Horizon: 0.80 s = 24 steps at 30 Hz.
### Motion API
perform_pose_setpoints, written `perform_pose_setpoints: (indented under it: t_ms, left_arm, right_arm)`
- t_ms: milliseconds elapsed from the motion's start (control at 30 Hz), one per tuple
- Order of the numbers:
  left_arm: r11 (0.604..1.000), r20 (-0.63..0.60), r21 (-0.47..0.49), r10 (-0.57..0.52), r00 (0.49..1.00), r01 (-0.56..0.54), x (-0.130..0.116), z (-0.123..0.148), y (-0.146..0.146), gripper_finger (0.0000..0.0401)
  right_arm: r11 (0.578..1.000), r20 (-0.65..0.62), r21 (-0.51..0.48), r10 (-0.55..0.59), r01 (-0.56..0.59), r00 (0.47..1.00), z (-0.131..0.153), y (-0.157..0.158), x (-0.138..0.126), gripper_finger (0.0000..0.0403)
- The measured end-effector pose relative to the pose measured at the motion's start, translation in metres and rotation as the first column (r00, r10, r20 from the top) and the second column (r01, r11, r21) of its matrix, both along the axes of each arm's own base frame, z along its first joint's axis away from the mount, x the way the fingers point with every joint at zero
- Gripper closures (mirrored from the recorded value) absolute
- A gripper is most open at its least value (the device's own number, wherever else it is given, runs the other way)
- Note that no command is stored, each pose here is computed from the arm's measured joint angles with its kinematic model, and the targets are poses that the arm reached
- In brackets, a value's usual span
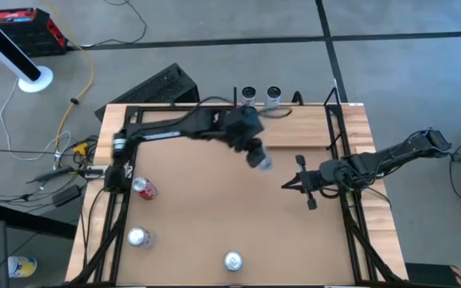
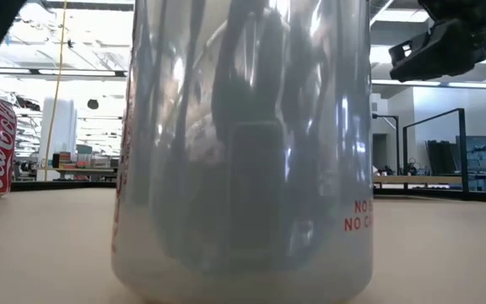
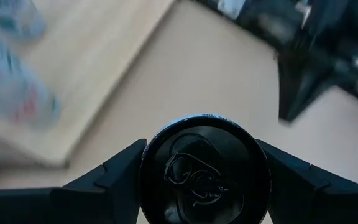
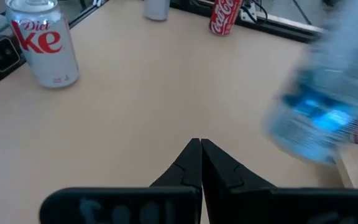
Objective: Place canned beverage on shelf
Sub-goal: Put the white and blue soda can on the shelf align with the other white and blue soda can
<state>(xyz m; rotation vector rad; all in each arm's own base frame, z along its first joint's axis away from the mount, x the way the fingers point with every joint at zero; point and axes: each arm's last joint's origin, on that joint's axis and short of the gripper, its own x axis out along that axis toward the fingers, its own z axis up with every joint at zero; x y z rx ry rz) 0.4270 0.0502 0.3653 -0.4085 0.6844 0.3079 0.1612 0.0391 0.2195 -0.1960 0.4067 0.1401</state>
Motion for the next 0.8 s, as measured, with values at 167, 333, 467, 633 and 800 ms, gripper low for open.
perform_pose_setpoints:
  t_ms: [167,333,467,633,800]
  left_arm:
    - [0.997,-0.012,0.076,0.004,1.000,-0.003,0.034,0.000,0.033,0.0161]
    - [0.999,0.040,0.044,0.004,0.999,-0.006,0.046,-0.029,0.068,0.0161]
    - [0.992,0.029,0.123,0.018,0.999,-0.021,0.049,-0.039,0.089,0.0161]
    - [0.977,0.096,0.214,-0.004,0.995,-0.017,0.054,-0.032,0.090,0.0161]
    - [0.967,0.111,0.253,-0.025,0.994,-0.004,0.054,-0.025,0.090,0.0161]
  right_arm:
    - [1.000,-0.033,-0.009,-0.001,0.001,0.999,-0.003,0.000,-0.001,0.0379]
    - [0.998,-0.040,-0.034,-0.047,0.046,0.998,-0.004,-0.002,-0.001,0.0379]
    - [0.995,-0.039,-0.054,-0.088,0.086,0.995,-0.004,-0.004,0.000,0.0379]
    - [0.991,-0.045,-0.067,-0.119,0.116,0.992,-0.006,-0.006,0.001,0.0379]
    - [0.988,-0.041,-0.067,-0.142,0.139,0.989,-0.005,-0.009,0.001,0.0379]
